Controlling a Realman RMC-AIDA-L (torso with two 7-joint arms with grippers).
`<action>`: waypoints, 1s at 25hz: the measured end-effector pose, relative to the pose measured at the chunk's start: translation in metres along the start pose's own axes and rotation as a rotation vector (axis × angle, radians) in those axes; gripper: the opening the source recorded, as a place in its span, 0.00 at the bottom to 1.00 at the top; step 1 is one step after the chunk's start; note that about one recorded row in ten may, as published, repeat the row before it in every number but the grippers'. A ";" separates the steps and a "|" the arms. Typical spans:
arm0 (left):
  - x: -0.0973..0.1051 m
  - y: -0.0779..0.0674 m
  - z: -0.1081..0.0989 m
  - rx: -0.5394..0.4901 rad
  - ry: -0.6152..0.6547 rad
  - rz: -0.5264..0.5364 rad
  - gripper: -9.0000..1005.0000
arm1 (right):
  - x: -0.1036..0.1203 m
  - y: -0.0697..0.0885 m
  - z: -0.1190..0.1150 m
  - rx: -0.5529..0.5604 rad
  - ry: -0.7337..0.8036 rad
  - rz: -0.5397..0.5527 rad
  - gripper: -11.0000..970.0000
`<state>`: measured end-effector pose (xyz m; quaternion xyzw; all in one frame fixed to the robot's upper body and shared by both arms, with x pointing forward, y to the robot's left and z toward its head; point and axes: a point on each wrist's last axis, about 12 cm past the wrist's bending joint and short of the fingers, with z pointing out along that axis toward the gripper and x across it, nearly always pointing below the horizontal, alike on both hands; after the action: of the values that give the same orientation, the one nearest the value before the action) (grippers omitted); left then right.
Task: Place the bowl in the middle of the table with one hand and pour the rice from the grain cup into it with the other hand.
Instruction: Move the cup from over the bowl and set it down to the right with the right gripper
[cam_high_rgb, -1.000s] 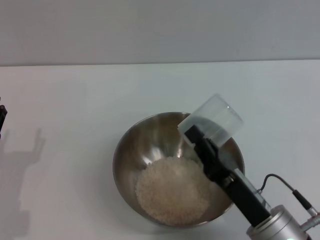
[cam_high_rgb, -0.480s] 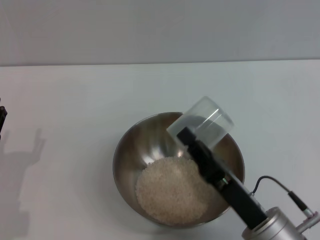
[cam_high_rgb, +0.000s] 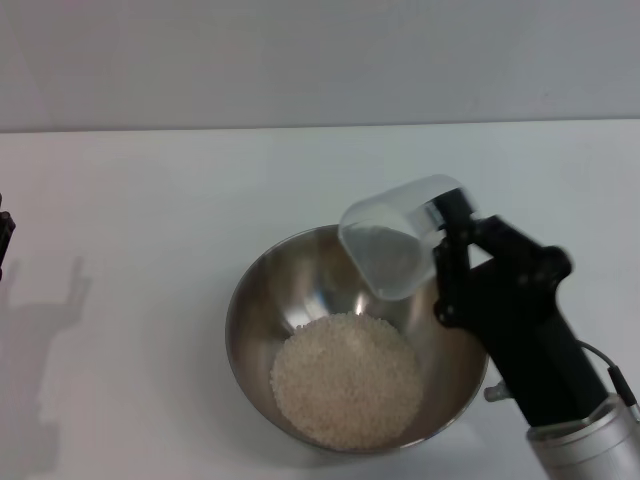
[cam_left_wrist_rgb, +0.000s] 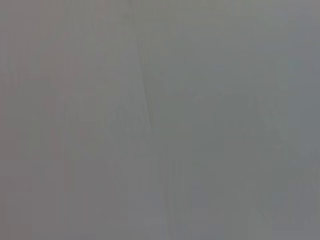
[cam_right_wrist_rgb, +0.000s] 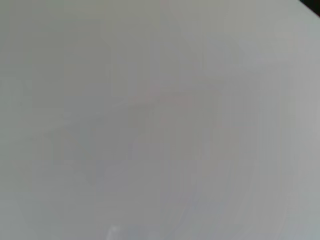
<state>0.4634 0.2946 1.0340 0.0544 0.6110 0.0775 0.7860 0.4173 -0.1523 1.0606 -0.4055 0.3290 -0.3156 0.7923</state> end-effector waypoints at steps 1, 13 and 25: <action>0.000 0.000 0.000 0.000 0.000 0.000 0.81 | 0.001 -0.001 0.000 0.009 0.012 0.054 0.11; 0.000 0.000 0.000 -0.001 0.001 0.000 0.81 | 0.054 -0.030 -0.028 0.230 0.052 0.900 0.13; 0.000 0.000 0.000 0.003 0.002 0.000 0.81 | 0.102 -0.040 -0.061 0.269 0.213 1.023 0.14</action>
<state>0.4640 0.2942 1.0338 0.0558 0.6117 0.0767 0.7854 0.4205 -0.2758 1.0397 -0.0544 0.5196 0.0320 0.8521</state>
